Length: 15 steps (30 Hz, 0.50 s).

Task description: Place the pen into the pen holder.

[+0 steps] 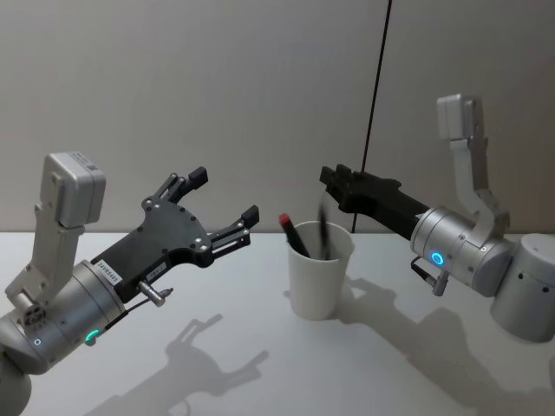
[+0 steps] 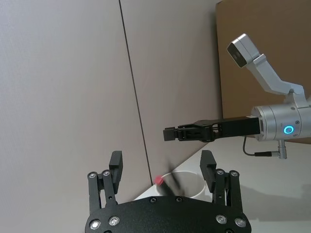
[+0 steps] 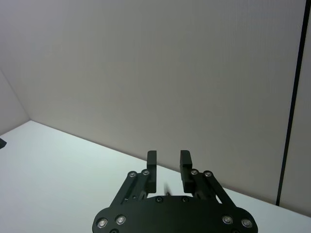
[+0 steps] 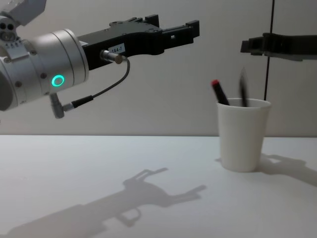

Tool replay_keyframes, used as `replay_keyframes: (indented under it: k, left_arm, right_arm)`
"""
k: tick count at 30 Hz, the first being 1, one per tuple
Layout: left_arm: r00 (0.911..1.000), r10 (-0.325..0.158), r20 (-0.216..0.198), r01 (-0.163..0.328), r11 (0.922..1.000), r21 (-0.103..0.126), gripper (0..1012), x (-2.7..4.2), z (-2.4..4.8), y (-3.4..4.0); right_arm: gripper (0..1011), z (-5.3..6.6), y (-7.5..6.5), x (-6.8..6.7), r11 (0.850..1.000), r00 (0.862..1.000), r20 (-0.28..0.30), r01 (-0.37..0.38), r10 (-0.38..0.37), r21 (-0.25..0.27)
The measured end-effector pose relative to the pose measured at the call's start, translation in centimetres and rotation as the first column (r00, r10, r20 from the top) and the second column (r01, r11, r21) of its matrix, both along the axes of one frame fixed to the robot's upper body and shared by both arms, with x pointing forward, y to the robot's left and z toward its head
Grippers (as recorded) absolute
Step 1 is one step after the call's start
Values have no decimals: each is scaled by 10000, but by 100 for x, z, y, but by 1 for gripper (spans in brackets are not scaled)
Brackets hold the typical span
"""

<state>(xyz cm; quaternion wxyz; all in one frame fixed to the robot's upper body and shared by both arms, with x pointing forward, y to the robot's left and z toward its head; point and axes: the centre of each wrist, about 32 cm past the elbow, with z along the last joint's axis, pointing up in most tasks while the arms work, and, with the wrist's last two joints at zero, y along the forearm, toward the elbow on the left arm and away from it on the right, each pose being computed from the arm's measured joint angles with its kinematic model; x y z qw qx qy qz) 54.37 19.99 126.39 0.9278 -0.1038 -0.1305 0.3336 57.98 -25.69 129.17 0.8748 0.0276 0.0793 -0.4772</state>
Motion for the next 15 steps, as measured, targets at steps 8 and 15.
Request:
replay_keyframes:
  k: [8, 15]
  left_arm:
    - [10000, 0, -1, 0, 10000, 1, 1002, 0, 0, 0]
    - [10000, 1, 0, -1, 10000, 0, 1002, 0, 0, 0]
  right_arm:
    - [500, -19, 12, 10, 9999, 10000, 29, 15, -15, -103]
    - [710, -28, 17, 13, 9999, 10000, 42, 21, -20, -149]
